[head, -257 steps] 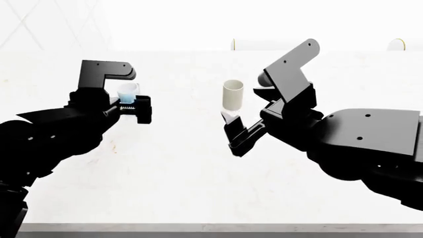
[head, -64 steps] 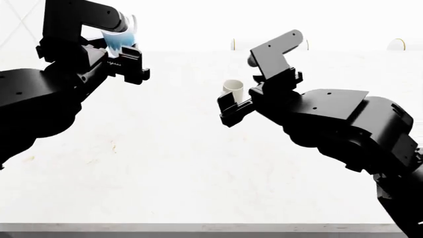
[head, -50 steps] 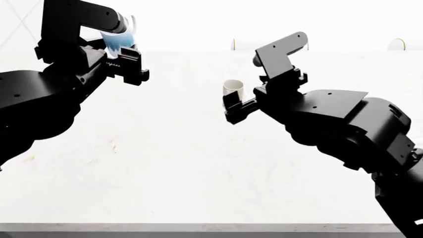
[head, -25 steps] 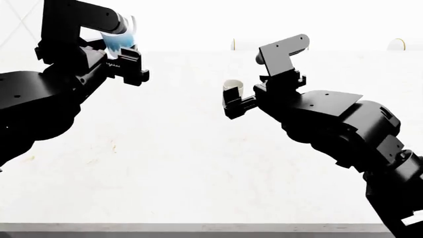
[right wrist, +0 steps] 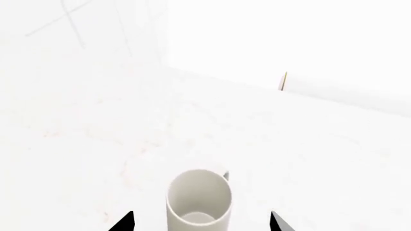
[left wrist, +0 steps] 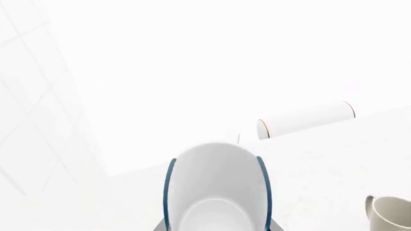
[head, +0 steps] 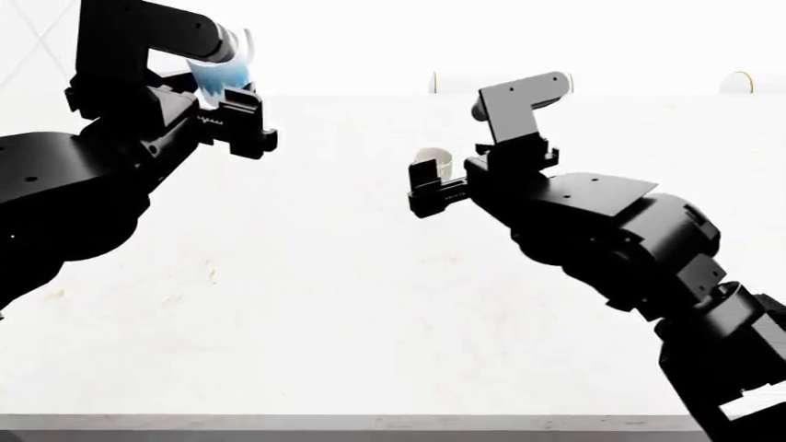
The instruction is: Pick the mug and mug and place them in the sink. Then turn on the water.
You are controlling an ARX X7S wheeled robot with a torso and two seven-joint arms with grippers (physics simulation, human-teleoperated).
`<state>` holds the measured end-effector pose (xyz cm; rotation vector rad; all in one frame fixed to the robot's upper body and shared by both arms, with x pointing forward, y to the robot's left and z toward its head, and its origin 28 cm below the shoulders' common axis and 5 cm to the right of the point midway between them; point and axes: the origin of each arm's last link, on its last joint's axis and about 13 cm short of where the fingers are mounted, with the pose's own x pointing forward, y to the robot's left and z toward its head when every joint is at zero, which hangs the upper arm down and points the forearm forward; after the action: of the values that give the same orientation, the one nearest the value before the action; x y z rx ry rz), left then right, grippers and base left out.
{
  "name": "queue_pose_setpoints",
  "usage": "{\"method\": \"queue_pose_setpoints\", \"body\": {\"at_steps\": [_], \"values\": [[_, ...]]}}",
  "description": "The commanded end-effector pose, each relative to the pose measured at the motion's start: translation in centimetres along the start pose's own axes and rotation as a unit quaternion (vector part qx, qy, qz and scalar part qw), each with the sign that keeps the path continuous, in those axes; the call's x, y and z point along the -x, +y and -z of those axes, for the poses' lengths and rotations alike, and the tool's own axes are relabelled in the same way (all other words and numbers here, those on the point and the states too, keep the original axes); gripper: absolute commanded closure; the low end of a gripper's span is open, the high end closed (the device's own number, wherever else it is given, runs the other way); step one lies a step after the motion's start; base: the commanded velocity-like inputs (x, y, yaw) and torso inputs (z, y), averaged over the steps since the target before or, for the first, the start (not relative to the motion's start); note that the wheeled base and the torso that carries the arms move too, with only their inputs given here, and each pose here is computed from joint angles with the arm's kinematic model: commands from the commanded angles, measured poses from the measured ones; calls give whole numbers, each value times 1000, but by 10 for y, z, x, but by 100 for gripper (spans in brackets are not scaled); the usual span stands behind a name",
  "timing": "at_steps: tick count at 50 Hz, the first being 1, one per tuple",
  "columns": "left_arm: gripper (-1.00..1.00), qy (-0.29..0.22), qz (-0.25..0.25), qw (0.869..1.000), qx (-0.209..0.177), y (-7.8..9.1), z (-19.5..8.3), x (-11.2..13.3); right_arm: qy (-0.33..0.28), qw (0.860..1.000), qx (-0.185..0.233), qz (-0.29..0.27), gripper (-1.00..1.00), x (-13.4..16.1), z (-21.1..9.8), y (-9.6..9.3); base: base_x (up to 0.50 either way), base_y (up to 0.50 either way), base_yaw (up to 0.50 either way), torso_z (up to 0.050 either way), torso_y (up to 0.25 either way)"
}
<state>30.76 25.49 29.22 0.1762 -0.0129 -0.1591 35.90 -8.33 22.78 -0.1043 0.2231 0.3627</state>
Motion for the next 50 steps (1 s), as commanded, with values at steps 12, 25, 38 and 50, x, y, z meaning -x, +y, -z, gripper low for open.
{"method": "queue_pose_setpoints", "body": {"at_steps": [12,25,38,50], "values": [[100,-6,-5,1000,4,3,-1,-1,15,1000,1,-6,-100,-10,8,4,0,0,0,0,1],[100,-7,-5,1000,5,3,-2,1,25,1000,2,-4,-100,-15,10,5,0,0,0,0,0],[100,-6,-6,1000,7,2,-3,3,35,999,0,7,-100,-21,11,0,0,0,0,0,1],[100,-8,-8,1000,8,4,-1,2,41,999,-3,11,-100,-26,14,0,0,0,0,0,0]]}}
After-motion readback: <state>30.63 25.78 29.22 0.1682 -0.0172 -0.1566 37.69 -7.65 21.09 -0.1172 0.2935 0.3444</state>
